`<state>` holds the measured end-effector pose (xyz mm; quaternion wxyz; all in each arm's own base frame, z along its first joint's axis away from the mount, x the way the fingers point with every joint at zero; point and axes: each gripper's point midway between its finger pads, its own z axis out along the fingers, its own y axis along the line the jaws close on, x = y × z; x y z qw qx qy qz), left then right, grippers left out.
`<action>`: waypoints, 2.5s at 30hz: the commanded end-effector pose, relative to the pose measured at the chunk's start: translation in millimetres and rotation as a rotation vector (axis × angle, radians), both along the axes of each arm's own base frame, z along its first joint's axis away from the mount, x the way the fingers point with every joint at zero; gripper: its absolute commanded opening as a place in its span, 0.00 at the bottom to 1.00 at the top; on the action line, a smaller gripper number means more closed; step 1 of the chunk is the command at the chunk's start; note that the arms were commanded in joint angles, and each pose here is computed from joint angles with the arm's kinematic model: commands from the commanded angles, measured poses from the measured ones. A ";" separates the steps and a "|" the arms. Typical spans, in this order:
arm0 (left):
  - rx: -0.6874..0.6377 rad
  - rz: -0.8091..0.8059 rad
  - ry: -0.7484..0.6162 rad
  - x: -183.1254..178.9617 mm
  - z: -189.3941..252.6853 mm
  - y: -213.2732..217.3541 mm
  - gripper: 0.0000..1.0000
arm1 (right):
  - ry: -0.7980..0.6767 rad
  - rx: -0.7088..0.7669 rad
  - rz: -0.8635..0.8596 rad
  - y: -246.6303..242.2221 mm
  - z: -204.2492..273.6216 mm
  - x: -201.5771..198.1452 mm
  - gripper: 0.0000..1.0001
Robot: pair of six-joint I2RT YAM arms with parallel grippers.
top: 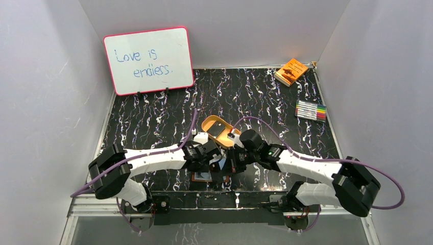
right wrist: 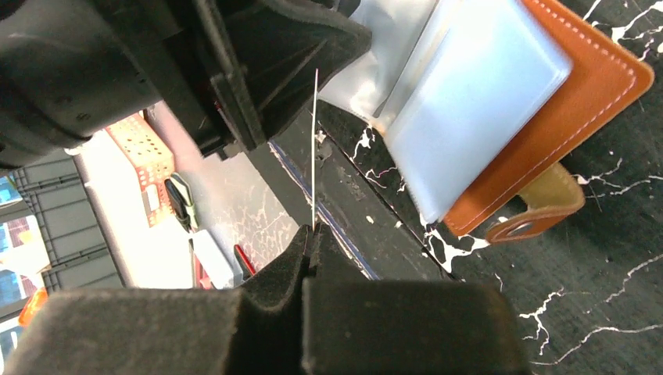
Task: Put the credit cards into the card holder
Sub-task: Turn over the card slot in the card holder, then insert the credit card into the card holder.
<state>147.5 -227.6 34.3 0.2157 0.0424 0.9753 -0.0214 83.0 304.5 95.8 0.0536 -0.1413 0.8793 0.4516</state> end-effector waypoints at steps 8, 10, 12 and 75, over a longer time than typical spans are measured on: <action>0.027 0.111 -0.081 6.9 11.9 26.9 0.26 | -0.021 0.008 -0.096 6.2 -6.2 15.3 0.00; 0.027 0.115 -0.087 7.6 13.0 27.9 0.24 | -0.014 -0.005 -0.096 10.4 -11.6 18.8 0.00; 0.038 0.118 -0.083 6.6 10.4 30.0 0.22 | -0.001 -0.017 -0.086 13.2 -17.2 19.5 0.00; -0.014 0.293 -0.009 -28.3 -30.6 72.9 0.19 | 0.077 0.019 -0.144 33.2 -41.4 34.1 0.00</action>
